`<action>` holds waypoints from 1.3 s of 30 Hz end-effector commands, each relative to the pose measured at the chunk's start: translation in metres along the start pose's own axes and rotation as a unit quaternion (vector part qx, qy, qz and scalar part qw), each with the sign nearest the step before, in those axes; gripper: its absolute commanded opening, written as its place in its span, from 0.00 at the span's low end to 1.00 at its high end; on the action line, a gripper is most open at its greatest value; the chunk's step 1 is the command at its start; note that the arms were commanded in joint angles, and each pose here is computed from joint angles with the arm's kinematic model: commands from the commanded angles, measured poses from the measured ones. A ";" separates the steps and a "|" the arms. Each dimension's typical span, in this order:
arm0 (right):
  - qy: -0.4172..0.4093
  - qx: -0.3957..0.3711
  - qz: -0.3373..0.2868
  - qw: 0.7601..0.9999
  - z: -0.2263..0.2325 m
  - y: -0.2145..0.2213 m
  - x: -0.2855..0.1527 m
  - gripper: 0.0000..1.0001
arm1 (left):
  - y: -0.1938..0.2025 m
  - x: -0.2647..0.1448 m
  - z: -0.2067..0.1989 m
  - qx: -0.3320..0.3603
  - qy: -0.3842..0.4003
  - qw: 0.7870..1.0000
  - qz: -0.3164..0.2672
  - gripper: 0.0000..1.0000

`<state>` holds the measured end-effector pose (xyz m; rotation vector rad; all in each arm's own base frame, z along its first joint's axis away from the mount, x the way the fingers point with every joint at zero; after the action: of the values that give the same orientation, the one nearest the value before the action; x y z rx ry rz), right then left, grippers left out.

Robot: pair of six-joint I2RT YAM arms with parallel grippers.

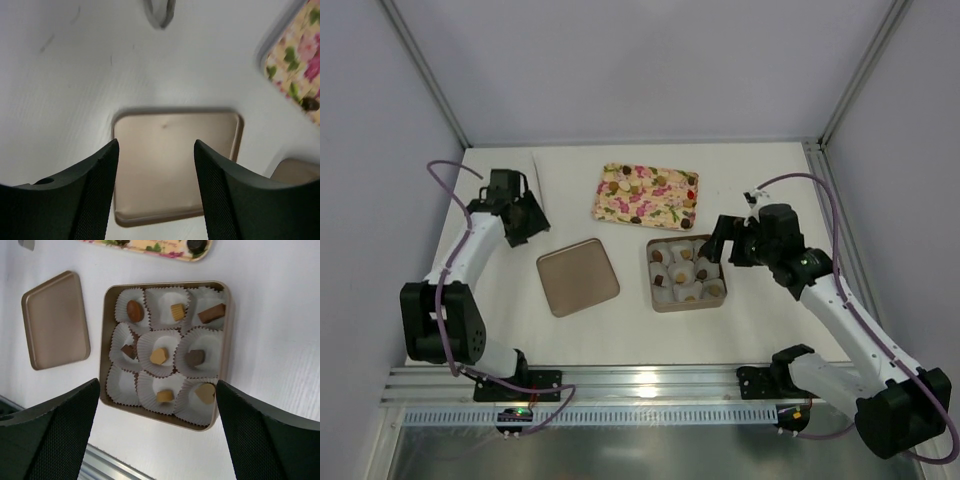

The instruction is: Pack the chocolate

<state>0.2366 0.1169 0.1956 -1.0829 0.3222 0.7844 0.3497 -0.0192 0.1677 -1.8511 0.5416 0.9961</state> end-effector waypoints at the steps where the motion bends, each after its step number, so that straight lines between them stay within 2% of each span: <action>1: -0.039 -0.023 -0.021 0.999 0.033 -0.019 0.003 0.96 | 0.052 0.000 0.010 0.010 0.009 0.999 0.053 0.60; 5: -0.057 -0.042 -0.003 0.997 0.055 -0.019 0.013 0.96 | 0.087 -0.003 0.034 0.040 -0.014 0.994 0.099 0.57; 10: -0.069 -0.057 0.005 0.996 0.071 -0.021 0.021 0.96 | 0.112 0.005 0.038 0.048 -0.008 0.987 0.156 0.57; 24: -0.116 -0.098 0.032 0.988 0.123 -0.029 0.056 0.96 | 0.125 0.040 0.042 0.070 -0.012 0.971 0.228 0.38; 27: -0.129 -0.107 0.047 0.985 0.134 -0.027 0.069 0.96 | 0.127 0.044 0.044 0.075 -0.017 0.969 0.237 0.30; 30: -0.138 -0.115 0.071 0.981 0.143 -0.022 0.088 0.96 | 0.126 0.046 0.047 0.082 -0.018 0.966 0.244 0.15; 31: -0.141 -0.116 0.076 0.980 0.145 -0.022 0.091 0.96 | 0.125 0.047 0.049 0.085 -0.022 0.965 0.246 0.03; 39: -0.157 -0.129 0.125 0.971 0.160 -0.011 0.135 0.94 | 0.109 0.029 0.040 0.098 0.005 0.968 0.231 0.00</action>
<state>0.3087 0.2930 0.1795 -1.1547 0.1836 1.2074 0.2646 -0.0328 0.0566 -1.5572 1.0750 1.2659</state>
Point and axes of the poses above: each gripper's point midway between its finger pads, its own x axis out along the fingers, its own z axis along the line the jaws close on, y = z × x, the point moved 4 cm from there along -x, back along the fingers, and after that the axes turned 2 degrees about x, right-handed, at the moved point
